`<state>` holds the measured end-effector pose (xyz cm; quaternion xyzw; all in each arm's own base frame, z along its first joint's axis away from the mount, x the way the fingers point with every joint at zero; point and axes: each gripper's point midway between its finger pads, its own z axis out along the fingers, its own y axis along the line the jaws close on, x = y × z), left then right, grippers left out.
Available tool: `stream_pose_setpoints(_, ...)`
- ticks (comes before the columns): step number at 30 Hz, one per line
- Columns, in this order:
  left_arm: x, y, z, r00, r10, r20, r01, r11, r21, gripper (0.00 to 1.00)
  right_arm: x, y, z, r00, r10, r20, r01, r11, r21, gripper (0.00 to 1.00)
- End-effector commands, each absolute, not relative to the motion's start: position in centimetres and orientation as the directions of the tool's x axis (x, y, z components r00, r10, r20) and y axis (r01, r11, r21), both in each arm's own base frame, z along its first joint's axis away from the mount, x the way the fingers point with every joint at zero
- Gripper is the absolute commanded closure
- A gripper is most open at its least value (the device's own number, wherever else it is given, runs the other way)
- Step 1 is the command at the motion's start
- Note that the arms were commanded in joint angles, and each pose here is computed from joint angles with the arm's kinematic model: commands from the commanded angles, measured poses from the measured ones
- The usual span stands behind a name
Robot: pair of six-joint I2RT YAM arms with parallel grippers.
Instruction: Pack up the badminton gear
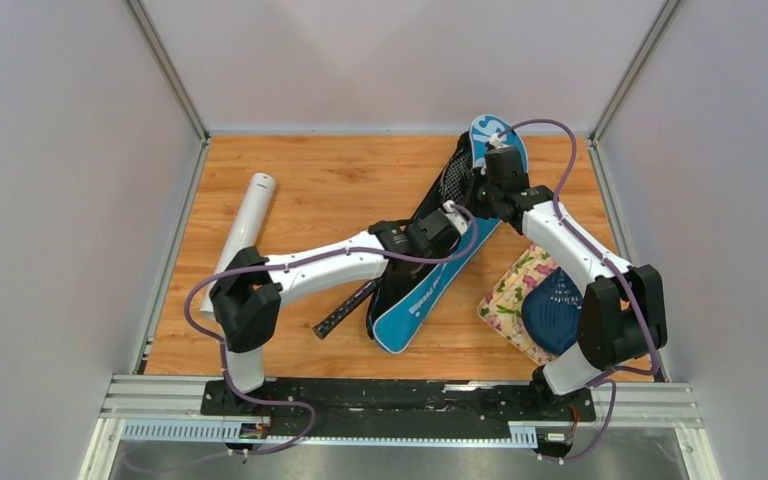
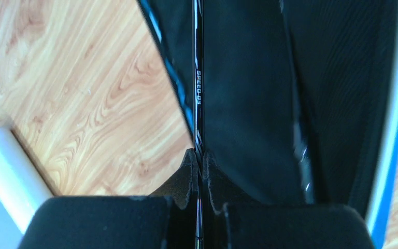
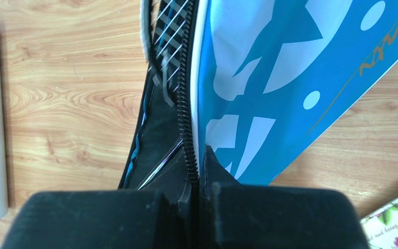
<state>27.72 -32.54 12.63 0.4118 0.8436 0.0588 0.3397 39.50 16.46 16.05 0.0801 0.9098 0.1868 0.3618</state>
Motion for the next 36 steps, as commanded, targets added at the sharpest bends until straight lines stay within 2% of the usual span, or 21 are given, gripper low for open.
stream_pose_setpoints(1, 30.8, -36.6, 15.8, -0.387, 0.637, -0.667, 0.612, 0.719, 0.33, 1.0, 40.8, 19.4, 20.1, -0.673, 0.289, -0.681, -0.141, 0.853, 0.502, 1.0)
stream_pose_setpoints(4, 32.2, -38.0, 16.4, -0.424, 0.54, -0.727, 0.601, 0.769, 0.22, 1.0, 40.3, 19.9, 20.0, -0.681, 0.284, -0.675, -0.17, 0.836, 0.523, 1.0)
stream_pose_setpoints(7, 32.8, -38.8, 16.5, -0.49, 0.454, -0.745, 0.617, 0.783, 0.071, 1.0, 40.1, 19.9, 20.2, -0.672, 0.285, -0.683, -0.186, 0.828, 0.528, 1.0)
stream_pose_setpoints(9, 31.8, -39.4, 15.8, -0.558, 0.4, -0.727, 0.649, 0.756, -0.082, 1.0, 40.2, 19.7, 20.3, -0.666, 0.293, -0.686, -0.191, 0.822, 0.536, 1.0)
stream_pose_setpoints(11, 32.4, -39.0, 15.8, -0.6, 0.342, -0.724, 0.631, 0.759, -0.164, 1.0, 40.0, 19.7, 20.1, -0.675, 0.298, -0.676, -0.197, 0.809, 0.553, 1.0)
stream_pose_setpoints(15, 31.5, -40.0, 15.2, -0.688, 0.28, -0.67, 0.633, 0.684, -0.363, 1.0, 39.9, 19.9, 20.3, -0.67, 0.319, -0.671, -0.213, 0.783, 0.585, 1.0)
stream_pose_setpoints(18, 31.7, -40.3, 14.4, -0.722, 0.291, -0.627, 0.61, 0.695, -0.381, 1.0, 39.8, 20.2, 20.6, -0.664, 0.321, -0.675, -0.23, 0.771, 0.593, 1.0)
stream_pose_setpoints(24, 31.9, -41.5, 14.4, -0.724, 0.252, -0.643, 0.606, 0.678, -0.416, 0.98, 39.7, 20.4, 20.6, -0.67, 0.322, -0.669, -0.237, 0.762, 0.603, 1.0)
stream_pose_setpoints(26, 32.0, -41.2, 14.1, -0.723, 0.271, -0.636, 0.609, 0.684, -0.401, 0.9, 39.7, 20.2, 20.6, -0.666, 0.322, -0.672, -0.236, 0.764, 0.6, 1.0)
stream_pose_setpoints(27, 31.8, -40.9, 14.3, -0.722, 0.279, -0.632, 0.61, 0.689, -0.392, 0.8, 39.7, 20.2, 20.7, -0.666, 0.322, -0.673, -0.237, 0.764, 0.6, 1.0)
stream_pose_setpoints(30, 31.6, -39.6, 15.4, -0.702, 0.277, -0.656, 0.612, 0.706, -0.357, 0.61, 39.8, 19.8, 20.6, -0.666, 0.326, -0.671, -0.233, 0.764, 0.602, 1.0)
stream_pose_setpoints(36, 30.7, -36.2, 18.3, -0.693, 0.259, -0.672, 0.61, 0.708, -0.356, 0.42, 39.5, 18.7, 20.5, -0.663, 0.336, -0.669, -0.233, 0.756, 0.611, 1.0)
